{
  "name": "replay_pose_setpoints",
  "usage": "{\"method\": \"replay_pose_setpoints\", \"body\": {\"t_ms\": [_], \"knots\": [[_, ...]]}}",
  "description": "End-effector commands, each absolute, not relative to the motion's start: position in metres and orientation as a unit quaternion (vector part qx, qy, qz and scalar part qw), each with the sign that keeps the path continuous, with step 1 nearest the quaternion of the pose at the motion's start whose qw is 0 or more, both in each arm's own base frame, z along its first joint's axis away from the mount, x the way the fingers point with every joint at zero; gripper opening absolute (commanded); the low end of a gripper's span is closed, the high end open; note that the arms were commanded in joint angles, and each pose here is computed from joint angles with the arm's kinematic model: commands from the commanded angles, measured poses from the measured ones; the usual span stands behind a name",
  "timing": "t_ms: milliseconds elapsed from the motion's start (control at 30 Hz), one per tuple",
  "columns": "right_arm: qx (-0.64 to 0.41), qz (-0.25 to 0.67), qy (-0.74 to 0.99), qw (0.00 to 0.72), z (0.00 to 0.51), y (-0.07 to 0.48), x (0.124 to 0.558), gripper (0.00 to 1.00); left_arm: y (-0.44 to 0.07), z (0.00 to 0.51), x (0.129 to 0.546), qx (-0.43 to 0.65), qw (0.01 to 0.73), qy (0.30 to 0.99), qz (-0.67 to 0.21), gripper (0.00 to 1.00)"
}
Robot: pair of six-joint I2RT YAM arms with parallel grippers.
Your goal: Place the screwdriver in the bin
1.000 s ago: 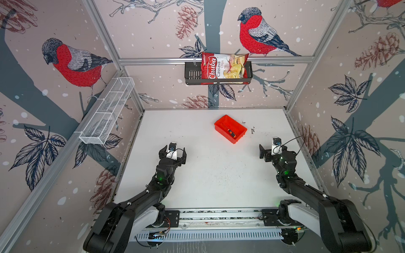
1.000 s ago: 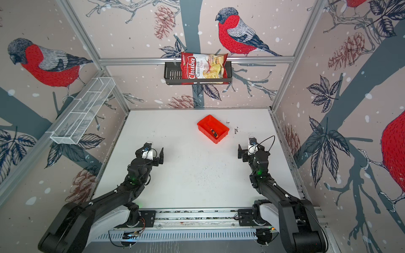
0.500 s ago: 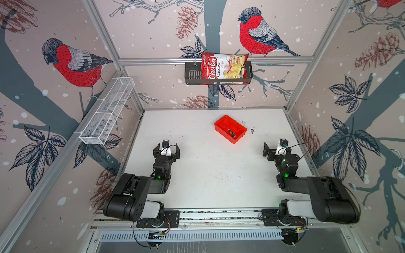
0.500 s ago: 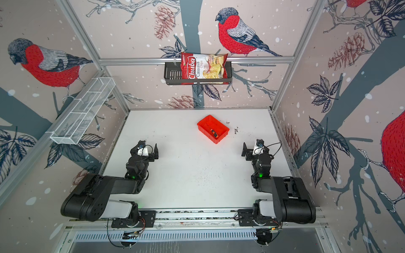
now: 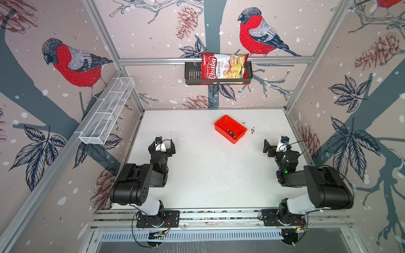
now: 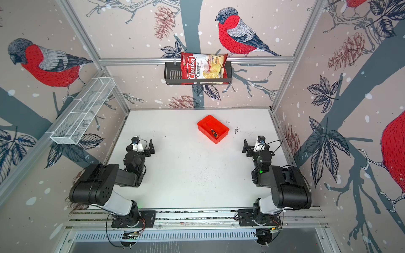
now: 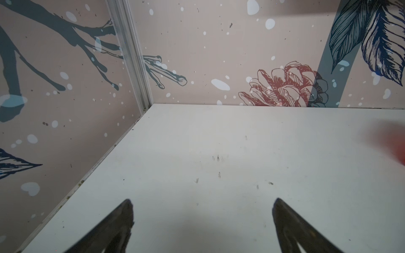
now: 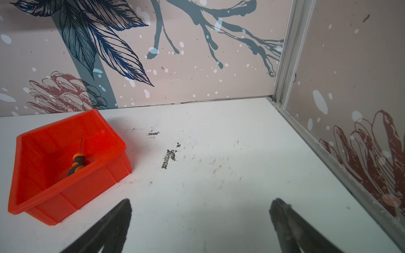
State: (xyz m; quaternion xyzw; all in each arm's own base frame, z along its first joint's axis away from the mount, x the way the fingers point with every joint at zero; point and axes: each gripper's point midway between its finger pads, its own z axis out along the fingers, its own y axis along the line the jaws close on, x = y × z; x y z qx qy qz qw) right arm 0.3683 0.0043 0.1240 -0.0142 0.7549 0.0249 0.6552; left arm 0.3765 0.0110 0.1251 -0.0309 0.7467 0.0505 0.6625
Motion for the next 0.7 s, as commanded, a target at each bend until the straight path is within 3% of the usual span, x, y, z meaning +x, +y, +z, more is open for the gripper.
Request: {"method": "replay_pose_setpoints", "body": {"t_ms": [0,667], "knots": [[-0.008,0.034,0.752,0.658,0.1268,0.0055,0.3701,0.99,0.0105,0.1288,0.3780,-0.033,0.668,0.742,0.044,0.98],[-0.005,0.029,0.753,0.658,0.1268,0.0048,0.3706,1.00,0.0094,0.1285,0.3776,-0.031,0.668,0.742,0.044,0.98]]}}
